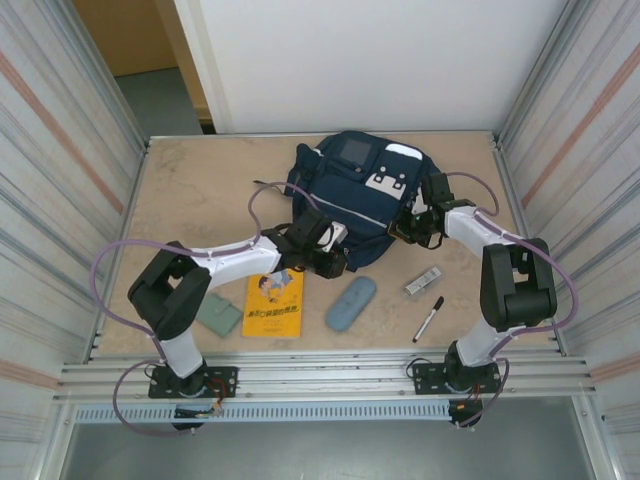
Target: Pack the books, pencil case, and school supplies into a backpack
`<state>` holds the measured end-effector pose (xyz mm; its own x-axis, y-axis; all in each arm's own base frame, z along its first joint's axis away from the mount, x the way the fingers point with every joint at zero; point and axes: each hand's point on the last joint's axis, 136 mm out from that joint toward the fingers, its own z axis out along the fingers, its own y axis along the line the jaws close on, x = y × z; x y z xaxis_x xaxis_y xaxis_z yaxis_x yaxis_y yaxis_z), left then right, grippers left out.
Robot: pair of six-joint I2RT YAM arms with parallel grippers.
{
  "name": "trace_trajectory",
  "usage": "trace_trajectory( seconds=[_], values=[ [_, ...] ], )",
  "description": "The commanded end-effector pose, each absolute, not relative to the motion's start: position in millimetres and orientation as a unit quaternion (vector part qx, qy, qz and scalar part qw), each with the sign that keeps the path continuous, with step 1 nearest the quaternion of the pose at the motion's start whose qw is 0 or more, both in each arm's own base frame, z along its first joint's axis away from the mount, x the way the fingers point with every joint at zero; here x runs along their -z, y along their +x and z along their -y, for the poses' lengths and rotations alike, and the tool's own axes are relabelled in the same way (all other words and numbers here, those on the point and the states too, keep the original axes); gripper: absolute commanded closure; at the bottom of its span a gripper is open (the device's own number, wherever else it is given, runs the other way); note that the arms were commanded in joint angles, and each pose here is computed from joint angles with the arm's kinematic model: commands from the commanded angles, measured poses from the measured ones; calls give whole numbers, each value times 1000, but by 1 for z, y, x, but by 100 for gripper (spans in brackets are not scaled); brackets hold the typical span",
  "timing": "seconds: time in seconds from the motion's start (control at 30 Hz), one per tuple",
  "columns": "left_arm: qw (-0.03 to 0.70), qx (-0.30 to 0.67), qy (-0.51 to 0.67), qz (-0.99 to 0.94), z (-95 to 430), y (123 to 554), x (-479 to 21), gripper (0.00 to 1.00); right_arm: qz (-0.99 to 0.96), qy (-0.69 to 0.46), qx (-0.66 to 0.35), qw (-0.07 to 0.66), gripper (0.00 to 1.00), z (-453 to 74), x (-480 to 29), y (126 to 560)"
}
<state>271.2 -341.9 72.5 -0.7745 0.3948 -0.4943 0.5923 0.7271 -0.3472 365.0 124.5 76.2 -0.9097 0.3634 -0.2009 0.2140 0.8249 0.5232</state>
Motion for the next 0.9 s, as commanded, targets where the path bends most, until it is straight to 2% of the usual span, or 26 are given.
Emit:
trace_trajectory(
  seconds=[0.0,0.13,0.23,0.37,0.67,0.87],
  values=[
    [197,260,286,-901,356,263,-78,52,-945,130,-243,176,89,-126,-86,373],
    [187,263,280,-904,360,258,-79,50,-947,116,-239,179,89,-133,-84,368],
    [203,282,267,-899,366,257,-85,43,-950,112,-234,173,89,-133,-84,366],
    [219,270,227,-910,366,271,-88,42,-949,108,-237,177,89,-135,-84,361],
    [259,249,176,-917,364,299,-91,54,-949,101,-239,178,89,-137,-91,358],
    [266,264,179,-910,372,304,-97,72,-950,94,-240,178,90,-145,-87,359]
  ],
)
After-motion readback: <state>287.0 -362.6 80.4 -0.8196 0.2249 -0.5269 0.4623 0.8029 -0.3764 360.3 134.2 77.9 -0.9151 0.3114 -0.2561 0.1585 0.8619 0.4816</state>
